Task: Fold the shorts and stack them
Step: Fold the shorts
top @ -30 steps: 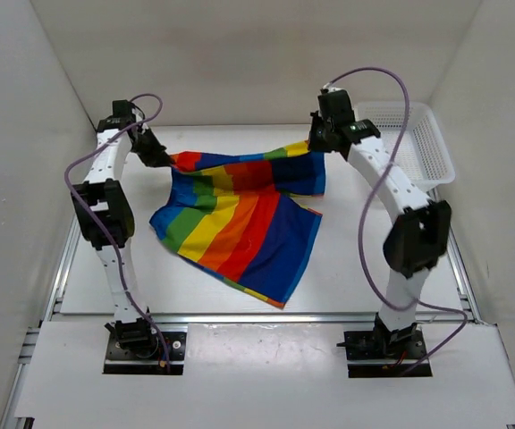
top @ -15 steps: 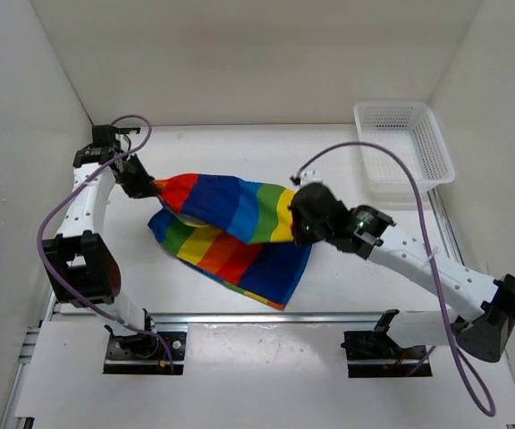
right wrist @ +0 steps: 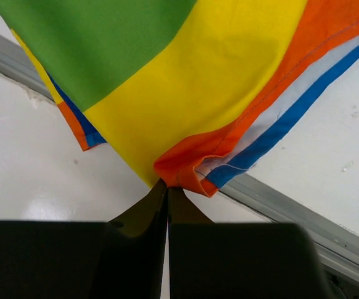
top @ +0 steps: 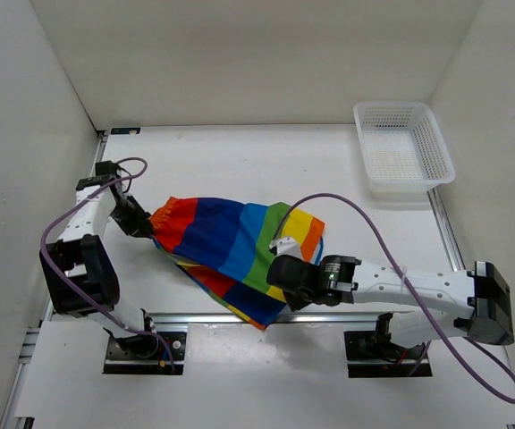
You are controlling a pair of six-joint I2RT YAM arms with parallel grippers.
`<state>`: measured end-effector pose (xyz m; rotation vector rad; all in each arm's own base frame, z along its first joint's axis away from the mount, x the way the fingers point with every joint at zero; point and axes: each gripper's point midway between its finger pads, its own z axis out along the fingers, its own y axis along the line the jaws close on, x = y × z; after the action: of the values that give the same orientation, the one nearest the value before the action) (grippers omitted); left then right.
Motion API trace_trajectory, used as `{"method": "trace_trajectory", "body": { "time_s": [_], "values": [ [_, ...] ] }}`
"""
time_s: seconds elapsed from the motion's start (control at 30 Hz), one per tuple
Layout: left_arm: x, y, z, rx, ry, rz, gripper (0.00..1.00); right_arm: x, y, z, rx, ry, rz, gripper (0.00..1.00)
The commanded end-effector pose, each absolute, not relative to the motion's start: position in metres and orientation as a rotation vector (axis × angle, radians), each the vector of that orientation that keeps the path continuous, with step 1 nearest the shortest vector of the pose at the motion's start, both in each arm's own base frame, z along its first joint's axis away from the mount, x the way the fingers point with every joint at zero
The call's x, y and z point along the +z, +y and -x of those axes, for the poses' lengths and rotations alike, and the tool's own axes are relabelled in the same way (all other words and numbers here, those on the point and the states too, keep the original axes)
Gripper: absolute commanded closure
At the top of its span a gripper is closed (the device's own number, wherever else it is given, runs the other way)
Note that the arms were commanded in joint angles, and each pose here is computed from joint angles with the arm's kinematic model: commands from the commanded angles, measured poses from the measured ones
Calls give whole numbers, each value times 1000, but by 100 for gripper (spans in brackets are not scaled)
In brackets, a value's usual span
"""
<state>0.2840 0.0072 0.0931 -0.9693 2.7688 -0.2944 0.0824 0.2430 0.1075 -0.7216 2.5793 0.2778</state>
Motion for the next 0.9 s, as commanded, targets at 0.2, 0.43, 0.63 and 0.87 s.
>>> {"method": "trace_trajectory", "body": {
  "time_s": [0.2,0.43,0.63,0.87],
  "values": [
    [147,37,-359,-240,2568,925,90,145,280,-87,232,2398,810,100],
    [185,37,-420,-257,2503,850,90,202,316,-115,220,2195,877,100],
    [162,58,-418,-191,2560,928,90,191,355,-98,343,2203,1029,100],
    [132,107,-384,-89,2567,1058,90,131,392,-62,474,2281,1256,100]
  ]
}}
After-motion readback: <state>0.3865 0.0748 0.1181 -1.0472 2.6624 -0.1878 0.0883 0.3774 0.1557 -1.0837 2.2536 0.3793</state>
